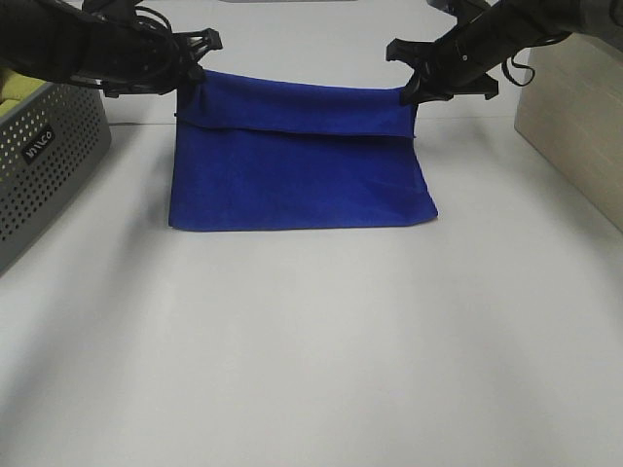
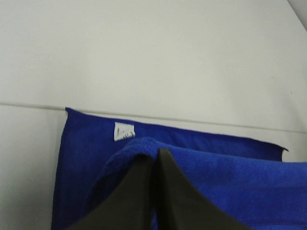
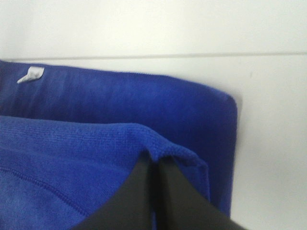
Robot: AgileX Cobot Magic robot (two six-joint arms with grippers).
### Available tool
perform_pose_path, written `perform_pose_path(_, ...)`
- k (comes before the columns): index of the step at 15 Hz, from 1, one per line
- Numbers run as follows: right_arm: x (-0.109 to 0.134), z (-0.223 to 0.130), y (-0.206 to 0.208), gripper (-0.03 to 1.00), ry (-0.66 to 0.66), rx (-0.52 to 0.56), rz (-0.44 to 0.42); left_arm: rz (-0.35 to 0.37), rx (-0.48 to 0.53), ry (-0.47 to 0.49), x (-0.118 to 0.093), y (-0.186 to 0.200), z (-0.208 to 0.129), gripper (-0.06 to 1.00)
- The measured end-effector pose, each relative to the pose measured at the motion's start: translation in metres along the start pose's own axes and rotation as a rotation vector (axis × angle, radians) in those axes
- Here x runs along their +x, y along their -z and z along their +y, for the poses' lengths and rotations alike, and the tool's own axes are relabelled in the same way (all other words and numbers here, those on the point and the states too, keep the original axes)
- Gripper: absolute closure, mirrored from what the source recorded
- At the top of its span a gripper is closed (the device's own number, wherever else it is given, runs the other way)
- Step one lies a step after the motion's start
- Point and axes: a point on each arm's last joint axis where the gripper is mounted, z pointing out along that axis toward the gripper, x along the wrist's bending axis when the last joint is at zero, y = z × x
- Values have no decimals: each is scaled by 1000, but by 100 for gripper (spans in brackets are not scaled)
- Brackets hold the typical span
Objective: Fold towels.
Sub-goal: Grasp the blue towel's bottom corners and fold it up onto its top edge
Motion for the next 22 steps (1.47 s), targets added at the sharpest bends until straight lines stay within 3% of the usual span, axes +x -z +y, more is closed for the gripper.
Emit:
perform_pose_path(5, -17, -6, -27, 96, 11, -85, -56, 0, -1, -20, 13, -43, -14, 94)
perform_pose_path(6, -20, -8, -31, 89, 9, -89, -61, 3, 7, -20, 17, -49, -19, 91)
perform_pose_path(7, -21, -8, -32, 74, 7, -99, -65, 5, 12, -19, 18, -51, -22, 83)
perform_pose_path(9, -22, -9, -34, 39, 6, -100, -68, 6, 3, -20, 18, -51, -20, 55)
perform_pose_path(11, -21, -8, -31, 23, 18, -91, -69, 21, -17, -27, 18, -51, -17, 27)
perform_pose_path(12, -19, -8, -29, 22, 27, -80, -68, 21, -18, -38, 18, -50, -16, 23)
perform_pose_path(13, -11, -3, -12, 20, 79, -24, -66, 5, 0, -128, 15, -45, -11, 18)
perform_pose_path(15, -5, -4, 3, 20, 129, 76, -66, -59, 69, -193, 11, -34, -4, 18)
perform_pose_path(17, -3, -12, 9, 20, 106, 193, -54, -118, 203, -127, 18, -26, -6, 20)
perform_pose_path(19, -3, -20, 12, 20, 55, 286, -48, -124, 347, -56, 32, -20, -13, 20)
perform_pose_path(22, -14, -29, 19, 20, -12, 403, -40, -59, 516, 13, 43, -12, -25, 22)
